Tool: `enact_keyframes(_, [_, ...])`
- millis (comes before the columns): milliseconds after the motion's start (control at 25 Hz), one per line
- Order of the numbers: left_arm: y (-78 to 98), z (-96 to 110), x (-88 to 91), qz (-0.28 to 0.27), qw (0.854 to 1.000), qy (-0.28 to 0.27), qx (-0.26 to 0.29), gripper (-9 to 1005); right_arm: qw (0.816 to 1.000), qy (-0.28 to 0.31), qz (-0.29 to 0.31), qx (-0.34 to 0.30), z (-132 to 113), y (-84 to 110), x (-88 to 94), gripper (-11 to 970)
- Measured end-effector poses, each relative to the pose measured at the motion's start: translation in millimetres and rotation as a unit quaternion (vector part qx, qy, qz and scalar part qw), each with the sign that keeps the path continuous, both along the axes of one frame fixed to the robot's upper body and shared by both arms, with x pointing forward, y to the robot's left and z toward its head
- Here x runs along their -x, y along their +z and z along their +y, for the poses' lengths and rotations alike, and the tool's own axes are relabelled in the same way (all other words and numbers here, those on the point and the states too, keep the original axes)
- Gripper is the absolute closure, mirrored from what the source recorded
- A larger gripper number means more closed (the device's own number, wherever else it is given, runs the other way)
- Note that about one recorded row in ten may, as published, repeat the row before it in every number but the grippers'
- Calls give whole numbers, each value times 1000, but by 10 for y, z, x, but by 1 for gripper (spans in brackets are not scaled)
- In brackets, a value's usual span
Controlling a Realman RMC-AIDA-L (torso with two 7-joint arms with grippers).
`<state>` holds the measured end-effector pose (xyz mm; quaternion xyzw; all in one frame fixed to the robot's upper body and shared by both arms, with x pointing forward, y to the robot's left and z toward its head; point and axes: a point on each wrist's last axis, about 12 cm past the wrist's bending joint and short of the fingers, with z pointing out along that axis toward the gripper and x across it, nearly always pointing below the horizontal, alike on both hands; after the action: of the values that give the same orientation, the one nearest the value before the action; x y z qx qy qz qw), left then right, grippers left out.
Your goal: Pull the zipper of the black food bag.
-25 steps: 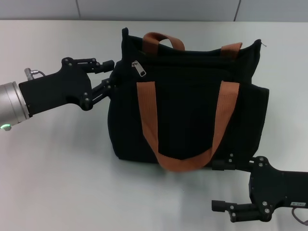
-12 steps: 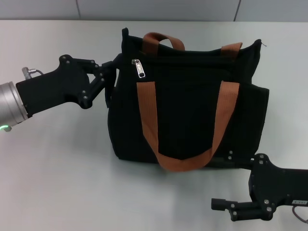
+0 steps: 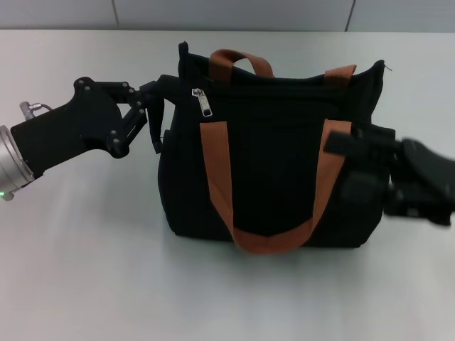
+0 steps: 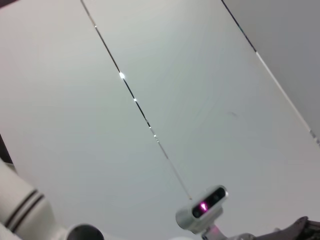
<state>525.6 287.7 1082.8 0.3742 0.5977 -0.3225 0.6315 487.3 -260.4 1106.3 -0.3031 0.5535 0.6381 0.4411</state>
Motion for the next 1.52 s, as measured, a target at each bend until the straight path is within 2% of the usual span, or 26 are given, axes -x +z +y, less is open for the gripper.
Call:
enact_keyframes(160, [2, 1, 21, -1, 1000, -1, 7, 972, 999, 23, 41, 7, 85, 188, -236, 186])
enact_keyframes(200, [2, 1, 21, -1, 1000, -1, 7, 972, 998, 27, 55, 17, 138, 259, -342, 187])
enact_keyframes(240, [-3, -5, 28, 0, 1000, -2, 10, 972, 998, 27, 55, 17, 138, 259, -342, 187])
enact_keyframes(480, [-5, -6, 31, 1, 1000, -3, 11, 972, 991, 27, 116, 61, 313, 449, -693, 190])
enact_keyframes(640, [-5, -5, 30, 1, 1000, -2, 11, 972, 985, 33, 144, 91, 404, 558, -846, 192])
enact_keyframes(1040, [1, -9, 29, -1, 1000, -2, 15, 972, 964, 42, 203, 165, 641, 692, -1073, 197])
enact_keyframes(1520, [-9, -43, 27, -4, 1000, 0, 23, 972, 946, 46, 231, 221, 870, 767, -1204, 204])
